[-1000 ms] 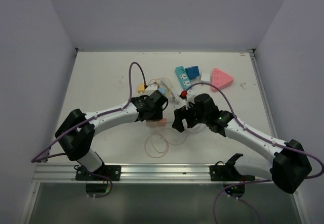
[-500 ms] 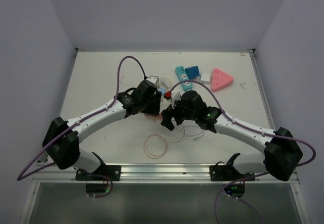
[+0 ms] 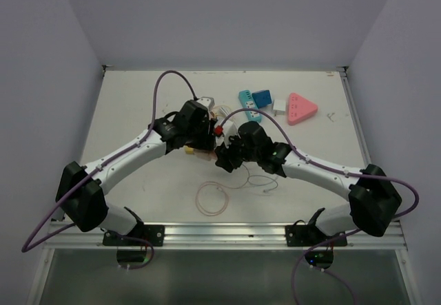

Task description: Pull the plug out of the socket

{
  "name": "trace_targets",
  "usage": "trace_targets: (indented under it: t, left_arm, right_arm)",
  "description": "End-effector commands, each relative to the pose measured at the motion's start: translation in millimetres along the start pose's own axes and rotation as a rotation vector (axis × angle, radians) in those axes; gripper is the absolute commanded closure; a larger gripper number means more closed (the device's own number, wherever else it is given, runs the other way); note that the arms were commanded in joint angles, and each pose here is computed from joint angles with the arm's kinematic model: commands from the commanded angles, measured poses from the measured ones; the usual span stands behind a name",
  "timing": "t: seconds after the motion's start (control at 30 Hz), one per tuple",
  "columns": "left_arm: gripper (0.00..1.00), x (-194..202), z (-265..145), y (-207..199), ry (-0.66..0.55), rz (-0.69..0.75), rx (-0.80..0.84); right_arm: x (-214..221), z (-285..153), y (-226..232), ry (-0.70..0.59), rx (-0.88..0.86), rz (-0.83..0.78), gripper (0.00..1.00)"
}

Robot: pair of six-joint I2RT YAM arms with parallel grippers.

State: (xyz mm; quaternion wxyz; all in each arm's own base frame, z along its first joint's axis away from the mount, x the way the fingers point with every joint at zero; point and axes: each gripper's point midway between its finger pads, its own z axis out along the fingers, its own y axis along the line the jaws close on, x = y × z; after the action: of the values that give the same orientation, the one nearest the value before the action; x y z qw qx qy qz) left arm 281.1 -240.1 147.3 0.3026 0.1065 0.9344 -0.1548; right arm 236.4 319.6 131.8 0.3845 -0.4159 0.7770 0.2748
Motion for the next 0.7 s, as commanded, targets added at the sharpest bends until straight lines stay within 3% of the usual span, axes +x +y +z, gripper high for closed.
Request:
trace_targets:
  t: [0.0,0.1,0.23,0.33,0.67]
  left_arm:
    - [1.00,-26,-16,-9,-0.055,0.012,0.043]
    - [1.00,-25,-16,-9,-0.048,0.013,0.051]
    - [1.00,-25,-13,-4,-0.044,0.027,0.030]
    - [1.00,-22,-12,4,-0.028,0.048,0.011]
    - [1.00,-28,-12,49,0.018,0.099,-0.056]
  right_arm:
    - [-34,0,3,-0.098,-0.019,-0.060,0.51]
    - [-34,1,7,-0.099,-0.037,-0.066,0.60]
    - [-34,-3,9,-0.108,-0.042,-0.080,0.86]
    - [-33,-10,8,-0.117,-0.031,-0.097,1.00]
    - [-1,-30,-2,-0.049,0.046,-0.119,1.00]
